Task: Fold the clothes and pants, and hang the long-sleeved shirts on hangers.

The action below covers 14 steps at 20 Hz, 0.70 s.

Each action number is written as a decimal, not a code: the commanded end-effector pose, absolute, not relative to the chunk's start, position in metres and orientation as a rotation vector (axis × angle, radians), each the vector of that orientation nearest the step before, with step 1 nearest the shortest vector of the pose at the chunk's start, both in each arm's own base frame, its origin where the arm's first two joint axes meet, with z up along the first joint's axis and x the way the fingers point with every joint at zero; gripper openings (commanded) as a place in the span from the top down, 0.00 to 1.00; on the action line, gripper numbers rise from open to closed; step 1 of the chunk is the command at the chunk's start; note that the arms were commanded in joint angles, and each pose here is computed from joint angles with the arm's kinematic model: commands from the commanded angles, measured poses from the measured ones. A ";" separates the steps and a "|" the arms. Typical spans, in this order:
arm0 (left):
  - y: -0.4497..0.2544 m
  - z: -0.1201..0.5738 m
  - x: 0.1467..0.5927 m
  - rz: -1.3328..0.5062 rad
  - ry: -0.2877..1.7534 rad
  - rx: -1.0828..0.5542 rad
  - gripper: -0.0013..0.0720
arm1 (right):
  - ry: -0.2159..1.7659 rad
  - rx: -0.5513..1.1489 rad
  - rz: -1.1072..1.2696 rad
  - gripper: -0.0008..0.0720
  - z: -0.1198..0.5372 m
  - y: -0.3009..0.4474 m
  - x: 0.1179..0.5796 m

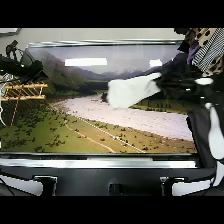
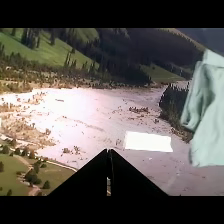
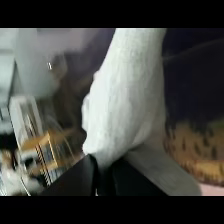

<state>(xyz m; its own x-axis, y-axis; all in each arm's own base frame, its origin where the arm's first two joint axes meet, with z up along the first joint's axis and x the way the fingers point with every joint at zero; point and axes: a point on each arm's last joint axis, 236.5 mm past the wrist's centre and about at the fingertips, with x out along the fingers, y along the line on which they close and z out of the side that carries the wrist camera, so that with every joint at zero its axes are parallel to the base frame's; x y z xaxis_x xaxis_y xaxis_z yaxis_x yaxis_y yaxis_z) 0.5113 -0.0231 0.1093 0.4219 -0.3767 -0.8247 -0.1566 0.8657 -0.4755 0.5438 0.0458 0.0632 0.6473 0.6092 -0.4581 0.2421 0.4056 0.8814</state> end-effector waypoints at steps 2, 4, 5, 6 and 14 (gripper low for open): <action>-0.024 0.108 0.509 -0.148 1.152 -0.534 0.96 | 0.678 1.212 0.040 0.94 0.113 -0.082 0.530; -0.024 0.108 0.509 -0.148 1.151 -0.534 0.96 | 0.594 1.212 -0.062 0.94 0.134 -0.131 0.512; -0.024 0.108 0.509 -0.148 1.152 -0.534 0.96 | 0.557 1.213 -0.106 0.94 0.144 -0.150 0.504; -0.024 0.108 0.509 -0.148 1.152 -0.534 0.96 | 0.527 1.220 -0.155 0.94 0.153 -0.168 0.493; -0.026 0.105 0.499 -0.156 1.198 -0.529 0.96 | 0.461 1.174 -0.577 0.94 0.181 -0.237 0.403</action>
<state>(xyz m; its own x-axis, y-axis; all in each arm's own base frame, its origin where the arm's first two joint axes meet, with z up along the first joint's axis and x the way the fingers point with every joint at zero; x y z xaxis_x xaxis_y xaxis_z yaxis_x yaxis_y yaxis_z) 0.5034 -0.0250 0.1062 0.3885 -0.3844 -0.8374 -0.1586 0.8674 -0.4717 0.4388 -0.2115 0.1769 0.8346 -0.0364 -0.5496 0.5313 0.3165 0.7859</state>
